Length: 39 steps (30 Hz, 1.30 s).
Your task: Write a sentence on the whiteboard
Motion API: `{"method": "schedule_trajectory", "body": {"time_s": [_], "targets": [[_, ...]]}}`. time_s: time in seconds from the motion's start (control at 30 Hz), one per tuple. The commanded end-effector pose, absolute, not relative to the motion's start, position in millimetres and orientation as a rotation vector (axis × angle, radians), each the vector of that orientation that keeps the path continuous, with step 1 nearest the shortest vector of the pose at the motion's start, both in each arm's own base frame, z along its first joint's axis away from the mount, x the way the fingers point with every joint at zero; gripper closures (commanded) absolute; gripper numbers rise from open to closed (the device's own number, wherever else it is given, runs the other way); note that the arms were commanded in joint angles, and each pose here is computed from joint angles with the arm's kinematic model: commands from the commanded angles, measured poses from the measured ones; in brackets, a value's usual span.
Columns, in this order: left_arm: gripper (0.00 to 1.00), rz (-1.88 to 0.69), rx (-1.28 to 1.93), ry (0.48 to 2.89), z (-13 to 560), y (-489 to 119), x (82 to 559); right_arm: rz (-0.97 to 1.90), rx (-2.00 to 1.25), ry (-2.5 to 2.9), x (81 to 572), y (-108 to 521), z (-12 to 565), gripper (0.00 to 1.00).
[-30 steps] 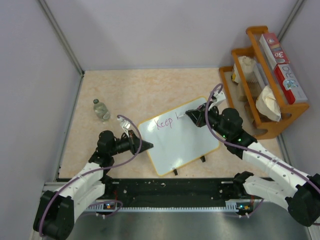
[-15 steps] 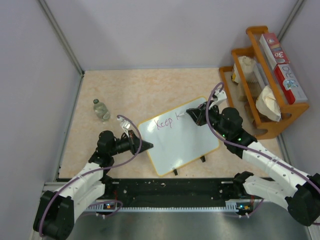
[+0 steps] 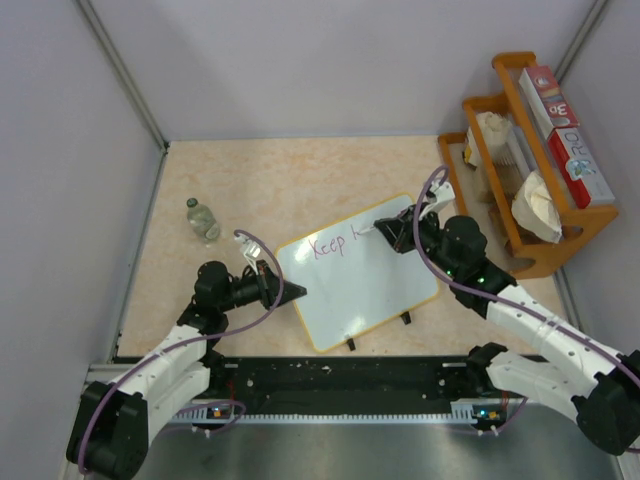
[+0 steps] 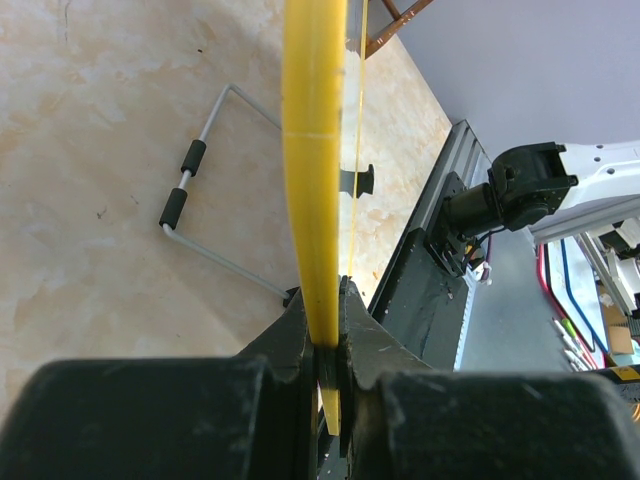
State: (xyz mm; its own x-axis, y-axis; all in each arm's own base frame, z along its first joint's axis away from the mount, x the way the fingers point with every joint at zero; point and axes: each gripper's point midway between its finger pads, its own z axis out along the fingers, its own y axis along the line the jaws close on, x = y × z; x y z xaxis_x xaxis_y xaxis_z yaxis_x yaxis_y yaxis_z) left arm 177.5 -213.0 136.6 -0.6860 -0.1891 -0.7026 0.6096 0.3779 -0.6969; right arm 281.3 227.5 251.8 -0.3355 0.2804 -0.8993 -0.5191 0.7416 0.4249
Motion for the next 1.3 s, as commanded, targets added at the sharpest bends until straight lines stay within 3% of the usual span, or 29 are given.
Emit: {"method": "schedule_trajectory", "body": {"time_s": [0.0,0.47,0.73,1.27], "targets": [[1.00,-1.325,0.461,1.972,102,-208,163,0.806,-0.197,1.701,280,222,261,1.00],[1.00,-1.325,0.461,1.973,102,-208,163,0.899,-0.202,1.716,272,233,256,1.00],[1.00,-1.325,0.461,1.972,102,-208,163,0.942,-0.162,1.606,263,225,292,1.00],[1.00,-1.327,0.462,1.969,103,-208,163,0.833,-0.148,1.629,282,220,292,1.00]]}}
